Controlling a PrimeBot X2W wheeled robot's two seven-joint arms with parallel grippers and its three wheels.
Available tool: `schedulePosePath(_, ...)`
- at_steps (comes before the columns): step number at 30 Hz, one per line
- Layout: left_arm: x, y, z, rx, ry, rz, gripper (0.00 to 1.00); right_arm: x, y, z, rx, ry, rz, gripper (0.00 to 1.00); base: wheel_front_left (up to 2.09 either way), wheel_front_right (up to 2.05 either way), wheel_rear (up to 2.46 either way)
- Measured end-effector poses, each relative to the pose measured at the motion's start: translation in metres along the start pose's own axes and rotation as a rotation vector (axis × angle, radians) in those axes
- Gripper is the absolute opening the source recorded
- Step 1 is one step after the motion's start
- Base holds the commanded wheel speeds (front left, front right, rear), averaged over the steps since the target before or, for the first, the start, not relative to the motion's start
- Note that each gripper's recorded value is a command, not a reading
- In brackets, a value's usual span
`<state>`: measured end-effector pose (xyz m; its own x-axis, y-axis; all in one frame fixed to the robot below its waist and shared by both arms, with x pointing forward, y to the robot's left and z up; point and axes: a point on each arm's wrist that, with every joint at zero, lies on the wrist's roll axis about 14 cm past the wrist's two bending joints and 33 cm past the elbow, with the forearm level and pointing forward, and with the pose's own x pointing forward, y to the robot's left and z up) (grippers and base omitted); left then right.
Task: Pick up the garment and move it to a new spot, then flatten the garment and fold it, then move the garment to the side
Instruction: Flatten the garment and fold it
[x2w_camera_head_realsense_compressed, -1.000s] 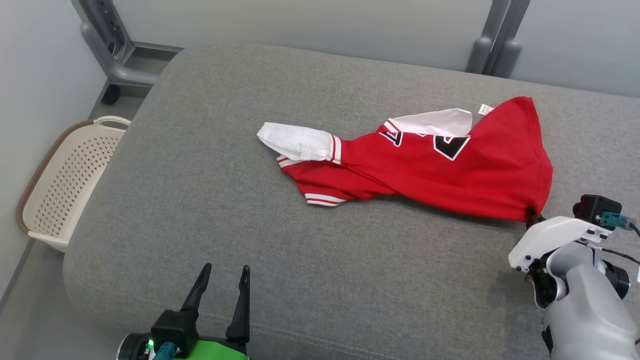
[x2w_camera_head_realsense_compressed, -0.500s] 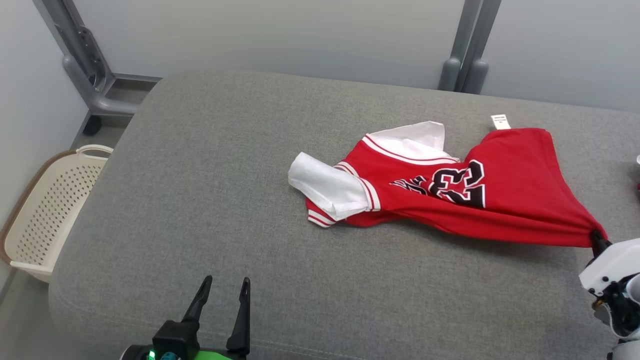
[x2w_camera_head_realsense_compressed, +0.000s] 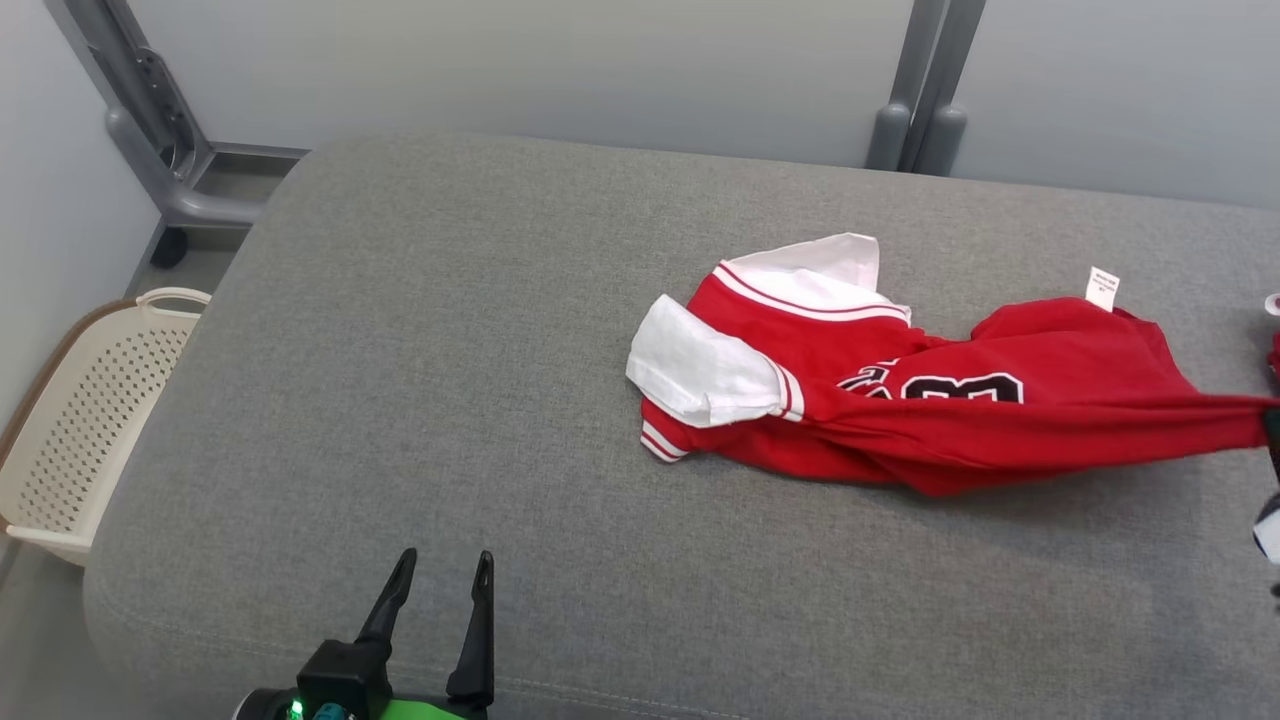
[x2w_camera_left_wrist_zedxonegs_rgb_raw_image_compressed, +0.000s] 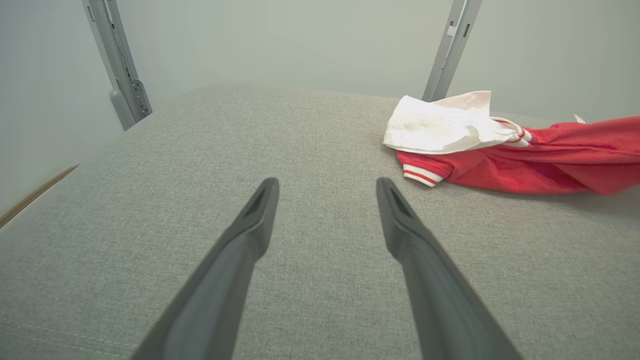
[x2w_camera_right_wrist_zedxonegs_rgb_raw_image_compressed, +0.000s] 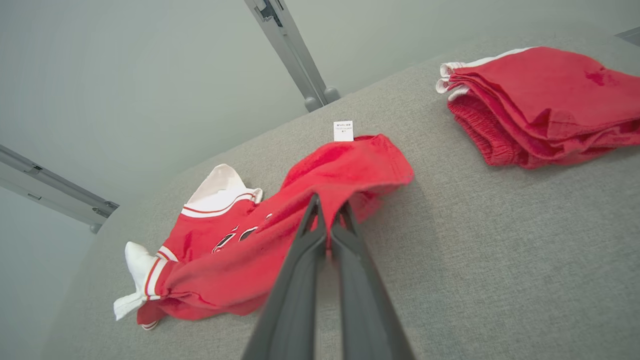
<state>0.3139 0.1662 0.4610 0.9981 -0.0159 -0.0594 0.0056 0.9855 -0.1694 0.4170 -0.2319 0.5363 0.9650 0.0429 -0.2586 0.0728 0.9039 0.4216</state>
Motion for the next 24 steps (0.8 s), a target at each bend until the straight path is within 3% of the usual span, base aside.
schedulePosePath(6,0.009,-0.003,-0.001,0.003,0.009,-0.013,1.00,0.040,0.031,-0.003,-0.026,0.072,0.046,0.00,0.00,0.00,0.00)
schedulePosePath(14,0.021,-0.003,-0.005,0.003,0.029,-0.020,1.00,0.107,0.049,-0.024,-0.105,0.161,0.000,0.00,0.00,0.00,0.00)
schedulePosePath(24,0.021,0.015,-0.015,-0.004,0.068,0.043,1.00,0.162,0.036,-0.064,-0.146,0.224,-0.117,0.00,0.00,0.00,0.00)
